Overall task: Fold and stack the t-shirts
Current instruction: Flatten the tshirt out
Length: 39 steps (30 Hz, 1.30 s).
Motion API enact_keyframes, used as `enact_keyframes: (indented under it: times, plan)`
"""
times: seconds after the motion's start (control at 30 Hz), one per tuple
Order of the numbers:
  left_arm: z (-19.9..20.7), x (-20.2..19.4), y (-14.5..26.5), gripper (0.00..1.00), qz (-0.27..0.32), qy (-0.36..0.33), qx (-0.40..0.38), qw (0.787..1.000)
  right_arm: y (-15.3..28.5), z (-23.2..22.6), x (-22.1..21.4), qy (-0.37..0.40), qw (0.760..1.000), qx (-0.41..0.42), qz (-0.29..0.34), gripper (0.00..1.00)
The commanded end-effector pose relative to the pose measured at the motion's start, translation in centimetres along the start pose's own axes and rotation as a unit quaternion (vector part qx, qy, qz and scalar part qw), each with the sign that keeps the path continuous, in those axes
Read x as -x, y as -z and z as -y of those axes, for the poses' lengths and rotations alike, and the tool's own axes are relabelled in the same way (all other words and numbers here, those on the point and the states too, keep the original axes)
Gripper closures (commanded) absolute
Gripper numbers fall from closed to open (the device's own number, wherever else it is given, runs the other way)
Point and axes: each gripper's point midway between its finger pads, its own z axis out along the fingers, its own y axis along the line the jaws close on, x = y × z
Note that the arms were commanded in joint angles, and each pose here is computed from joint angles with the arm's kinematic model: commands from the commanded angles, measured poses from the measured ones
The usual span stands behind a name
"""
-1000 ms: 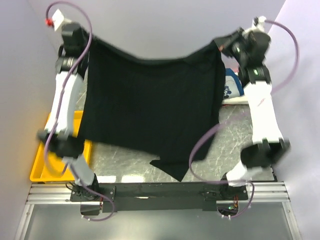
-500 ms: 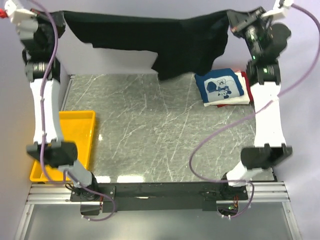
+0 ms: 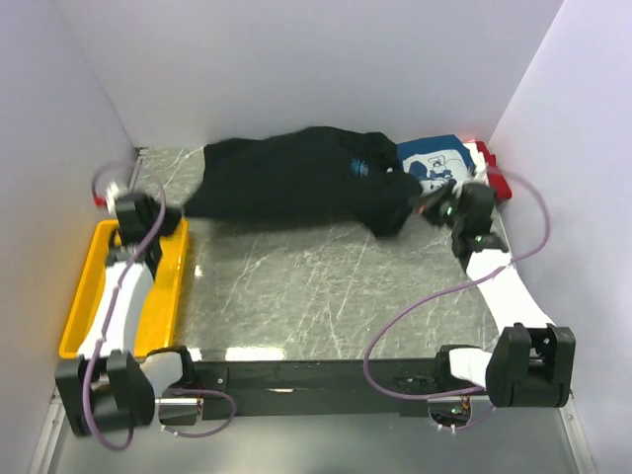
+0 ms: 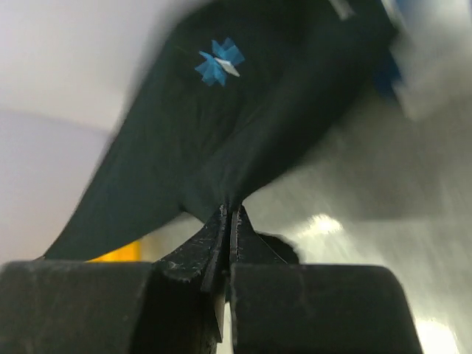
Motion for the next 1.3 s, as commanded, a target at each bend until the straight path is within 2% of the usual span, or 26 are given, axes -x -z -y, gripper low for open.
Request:
enact_keyframes:
  times: [0.0,0.2,0.6,0.83,1.07,1.27]
  plan:
    - [-4.3,-1.9,2.0,1.0,0.012,0.017,0.033,0.999,1.2,2.5,-3.7,-0.001,0.999,-0.01,-0.039,1.0]
    - [-10.6,-6.6,2.1,1.0,-0.027,0.035,0.094,0.995,1.5,8.9,-11.2,-0.029,0.988,-0.072,-0.135,1.0]
    - [-17.4,-7.1,4.4,1.0,0.013,0.042,0.227,0.973,3.0,12.4,-15.4,-0.04,0.973,-0.121,-0.192,1.0]
    - [-17.8,-6.0,5.4,1.0,0.038,0.045,0.249,0.967,4.8,12.6,-16.2,-0.042,0.969,-0.131,-0.203,1.0]
    - [-16.3,-4.7,6.6,0.99,0.056,0.047,0.231,0.97,7.5,12.4,-15.7,-0.031,0.973,-0.148,-0.175,1.0]
    - [-16.3,-5.0,6.9,1.0,0.05,0.044,0.228,0.971,10.4,12.3,-16.2,-0.026,0.976,-0.15,-0.154,1.0]
